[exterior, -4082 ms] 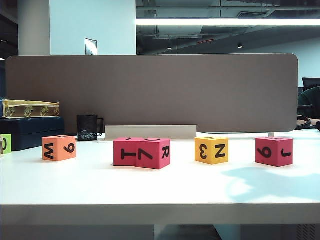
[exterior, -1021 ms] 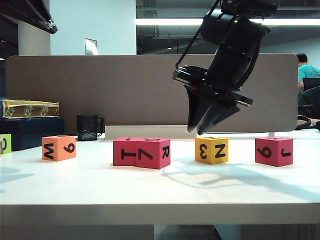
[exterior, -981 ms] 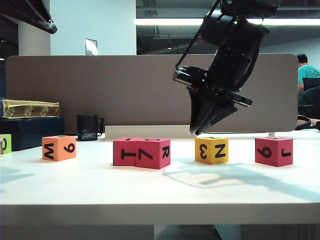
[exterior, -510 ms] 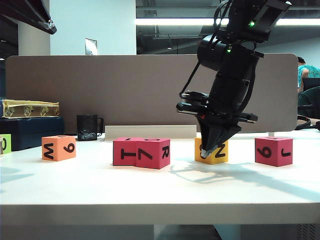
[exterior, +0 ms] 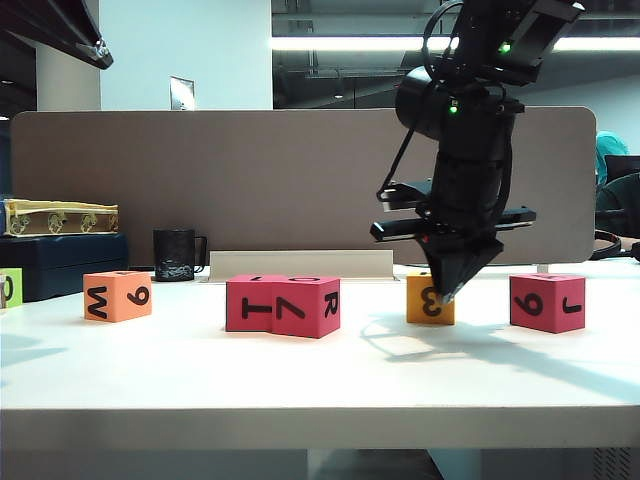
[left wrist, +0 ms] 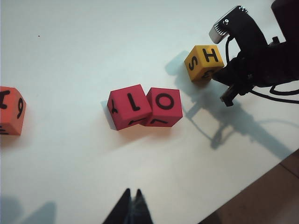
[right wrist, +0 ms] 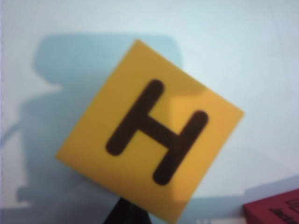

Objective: Select the appropriate blocks from the scattered letter blocks on the table and arrange them in a row to spell out "ALOHA".

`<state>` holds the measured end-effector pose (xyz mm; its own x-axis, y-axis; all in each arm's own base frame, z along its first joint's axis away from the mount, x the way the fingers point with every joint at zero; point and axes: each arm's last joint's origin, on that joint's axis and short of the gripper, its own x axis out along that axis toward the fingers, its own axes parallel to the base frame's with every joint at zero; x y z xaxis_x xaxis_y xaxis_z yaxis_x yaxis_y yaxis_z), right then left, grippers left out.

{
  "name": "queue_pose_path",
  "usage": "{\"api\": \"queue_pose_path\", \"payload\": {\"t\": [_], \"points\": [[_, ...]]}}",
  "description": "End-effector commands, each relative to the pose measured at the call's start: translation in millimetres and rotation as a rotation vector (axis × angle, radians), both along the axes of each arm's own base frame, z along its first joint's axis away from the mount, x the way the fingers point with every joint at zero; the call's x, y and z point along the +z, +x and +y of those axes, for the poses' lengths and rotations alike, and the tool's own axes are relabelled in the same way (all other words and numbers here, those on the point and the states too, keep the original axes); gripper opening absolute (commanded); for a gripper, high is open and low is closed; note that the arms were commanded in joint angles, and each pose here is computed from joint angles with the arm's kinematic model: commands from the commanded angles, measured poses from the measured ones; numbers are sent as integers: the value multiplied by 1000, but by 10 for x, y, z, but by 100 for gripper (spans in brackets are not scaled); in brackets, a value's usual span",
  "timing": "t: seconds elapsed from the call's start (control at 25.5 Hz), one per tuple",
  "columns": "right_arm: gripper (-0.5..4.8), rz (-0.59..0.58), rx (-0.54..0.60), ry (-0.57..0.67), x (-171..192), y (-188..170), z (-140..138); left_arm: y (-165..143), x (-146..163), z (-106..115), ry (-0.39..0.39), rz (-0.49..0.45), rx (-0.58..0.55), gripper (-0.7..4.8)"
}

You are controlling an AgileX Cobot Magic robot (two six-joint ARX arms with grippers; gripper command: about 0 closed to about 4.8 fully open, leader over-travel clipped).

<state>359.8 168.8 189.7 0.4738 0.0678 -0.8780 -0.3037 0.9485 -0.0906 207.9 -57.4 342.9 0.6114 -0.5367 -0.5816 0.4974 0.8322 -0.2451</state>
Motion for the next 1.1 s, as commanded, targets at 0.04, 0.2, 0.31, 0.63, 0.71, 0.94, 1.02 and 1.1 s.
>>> {"api": "queue_pose_path", "payload": {"t": [0.04,0.2,0.31,0.63,0.71,0.94,1.02,1.1], "points": [[-8,-36,-42,-43,49,27,-62,-6,21,0,2,-14,-6,-6],[-6,-4,-41,-27,117,1,-124,-5,20,0,3,-13,-6,-6],[37,30,4,48,414,-95,-128,-4,21,0,1,-13,-6,-6],[303,-38,3,85,648,-95,-154,-12,21,-6,-20,-3,-28,-6],[377,-30,3,82,598,-71,-144,-16,23,-10,-28,1,-38,-6],[434,-31,1,80,420,48,-111,-18,24,-9,-27,3,-38,-6],[434,-35,2,82,346,96,-90,-23,17,-7,-25,12,-37,-6],[434,-50,5,86,281,147,-68,-29,10,-6,-23,21,-38,-6]]}}
